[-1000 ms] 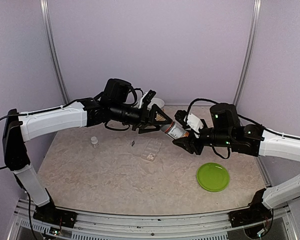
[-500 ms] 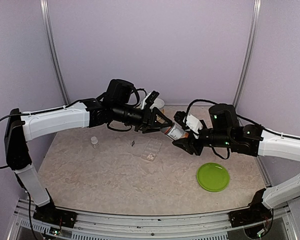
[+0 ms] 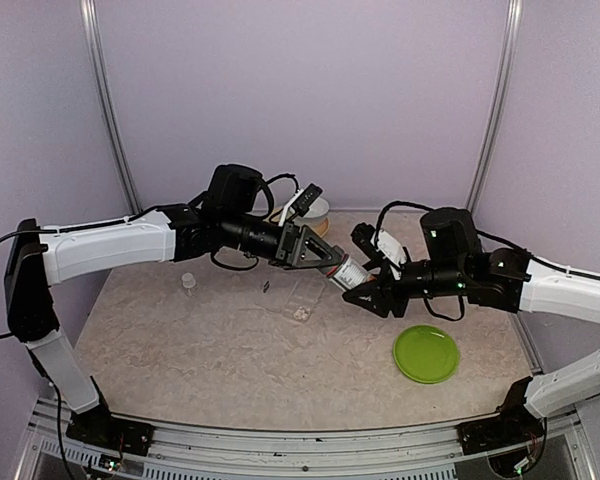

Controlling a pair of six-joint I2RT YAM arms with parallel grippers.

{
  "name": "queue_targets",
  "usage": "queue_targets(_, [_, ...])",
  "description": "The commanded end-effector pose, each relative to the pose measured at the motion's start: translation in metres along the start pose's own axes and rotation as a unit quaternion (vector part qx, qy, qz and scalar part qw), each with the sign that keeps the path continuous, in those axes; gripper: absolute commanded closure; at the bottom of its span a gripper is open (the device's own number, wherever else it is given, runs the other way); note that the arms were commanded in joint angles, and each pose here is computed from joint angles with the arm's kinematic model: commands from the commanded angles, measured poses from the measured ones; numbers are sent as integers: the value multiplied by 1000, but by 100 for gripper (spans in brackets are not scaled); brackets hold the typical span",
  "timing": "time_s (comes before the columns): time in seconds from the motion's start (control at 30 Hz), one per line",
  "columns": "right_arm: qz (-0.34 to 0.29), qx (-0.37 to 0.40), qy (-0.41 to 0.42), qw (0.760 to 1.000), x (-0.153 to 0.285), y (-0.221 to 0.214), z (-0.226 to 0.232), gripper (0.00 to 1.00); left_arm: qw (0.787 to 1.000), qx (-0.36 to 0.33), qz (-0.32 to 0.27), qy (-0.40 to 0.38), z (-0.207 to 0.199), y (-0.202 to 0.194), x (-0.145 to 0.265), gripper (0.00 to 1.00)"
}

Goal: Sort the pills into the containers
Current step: Screw the lid of the pill bottle onto the pill bottle.

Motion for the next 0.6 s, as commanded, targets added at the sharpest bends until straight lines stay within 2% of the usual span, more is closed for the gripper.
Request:
queue_targets(0.0, [-72,-28,136,988,21,44,41,82,983,-144,-26,-112,-60,7,7,59])
queue_targets(0.2, [-88,-69,216,970,40,59,62,81,967,-205,-22,-150,-80,3,19,57])
queue_targets(0.3, [-92,-76,250,961,47,62,70,81,960,-224,-20,-167,-86,0,24,51])
queue_targets(0.43, [-91,-84,247,961,48,60,70,81,958,-231,-28,-170,-89,2,32,34])
queue_targets(0.5, [-88,-82,219,968,45,57,63,82,963,-214,-43,-160,-83,7,38,21])
queue_targets(0.57, [-87,-74,186,976,42,55,56,83,971,-179,-65,-143,-75,14,46,3])
Point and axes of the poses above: each gripper's point midway between its finger pads, its own x axis back along the fingers, its own z axis along the line the jaws close on, y = z × x, the point moved 4 cm from there along x, back along the fingers, and after that the axes turned 8 degrees about -x, right-handed, at the moved point
